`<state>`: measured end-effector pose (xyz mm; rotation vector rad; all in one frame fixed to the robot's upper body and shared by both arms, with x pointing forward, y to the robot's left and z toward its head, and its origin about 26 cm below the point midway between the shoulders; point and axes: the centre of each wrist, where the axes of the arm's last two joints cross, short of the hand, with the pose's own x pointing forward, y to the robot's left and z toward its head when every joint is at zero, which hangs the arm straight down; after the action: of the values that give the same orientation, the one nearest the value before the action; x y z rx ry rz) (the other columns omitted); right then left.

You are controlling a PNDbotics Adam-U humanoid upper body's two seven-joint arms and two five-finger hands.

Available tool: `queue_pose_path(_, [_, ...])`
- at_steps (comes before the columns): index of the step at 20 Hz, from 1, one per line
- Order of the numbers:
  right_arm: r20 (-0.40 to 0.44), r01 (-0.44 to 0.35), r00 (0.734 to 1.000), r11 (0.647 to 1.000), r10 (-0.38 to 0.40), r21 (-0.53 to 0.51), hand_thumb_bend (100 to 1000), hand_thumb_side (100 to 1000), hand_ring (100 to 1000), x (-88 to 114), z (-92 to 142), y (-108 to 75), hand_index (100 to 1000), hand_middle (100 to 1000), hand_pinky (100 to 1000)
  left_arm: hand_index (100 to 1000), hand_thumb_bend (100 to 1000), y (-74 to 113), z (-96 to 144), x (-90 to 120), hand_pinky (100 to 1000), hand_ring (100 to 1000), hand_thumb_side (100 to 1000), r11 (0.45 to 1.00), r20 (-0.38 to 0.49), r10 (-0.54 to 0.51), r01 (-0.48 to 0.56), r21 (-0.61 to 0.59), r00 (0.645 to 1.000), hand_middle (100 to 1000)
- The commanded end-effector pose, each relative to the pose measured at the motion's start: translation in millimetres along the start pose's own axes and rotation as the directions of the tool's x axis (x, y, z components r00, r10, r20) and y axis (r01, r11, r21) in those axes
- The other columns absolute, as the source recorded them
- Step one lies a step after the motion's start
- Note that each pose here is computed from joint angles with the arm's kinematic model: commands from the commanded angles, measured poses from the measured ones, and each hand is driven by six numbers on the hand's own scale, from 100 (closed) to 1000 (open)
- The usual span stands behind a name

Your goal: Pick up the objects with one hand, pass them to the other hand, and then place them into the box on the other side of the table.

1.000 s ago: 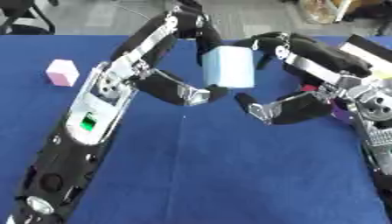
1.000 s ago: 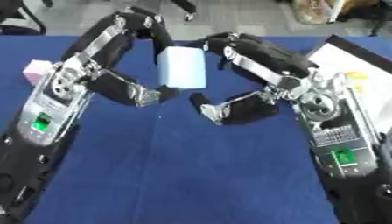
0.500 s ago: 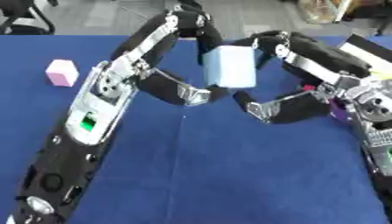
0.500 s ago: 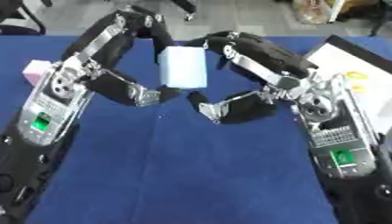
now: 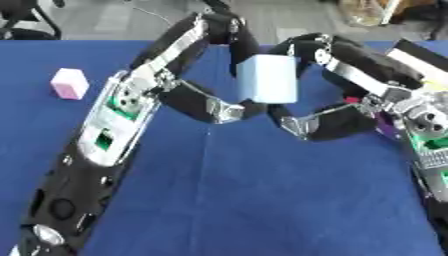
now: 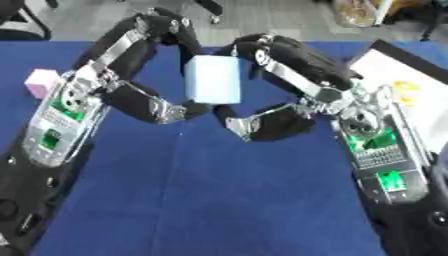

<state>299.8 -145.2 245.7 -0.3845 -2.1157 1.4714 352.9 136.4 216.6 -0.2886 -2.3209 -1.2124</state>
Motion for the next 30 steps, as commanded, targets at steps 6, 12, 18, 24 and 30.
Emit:
queue_pose_path(6, [-0.031,0.007,0.999,0.986,-0.012,-0.165,100,171,820,1.2,0.6,-8.0,424,552,540,487,407,3.1,-5.5,6.8,587,398,127,1.000,0.030,-0.016,0.017,-0.022,0.999,456])
queue_pose_path(12, [-0.022,0.001,1.000,0.974,-0.006,-0.229,126,100,807,1.9,0.2,-6.5,414,535,528,582,602,3.3,-3.4,4.2,639,479,264,0.998,0.015,-0.037,0.038,-0.042,0.999,552])
queue_pose_path(18, [-0.006,-0.015,1.000,0.974,0.014,-0.224,144,100,808,1.4,0.8,-6.1,413,537,531,701,931,6.8,-0.6,1.3,700,582,440,0.996,-0.001,-0.087,0.087,-0.020,0.996,672])
queue_pose_path(24, [0.005,-0.018,1.000,0.976,0.019,-0.216,144,100,810,0.8,1.2,-6.7,411,539,535,772,1000,11.2,0.7,-0.2,734,656,448,0.987,-0.016,-0.154,0.154,0.040,0.988,745])
queue_pose_path(30, [0.012,-0.023,1.000,0.977,0.027,-0.213,150,100,809,-1.4,3.3,-7.7,410,541,537,782,976,18.0,5.6,-4.3,733,670,479,0.959,-0.084,-0.197,0.210,0.192,0.977,755])
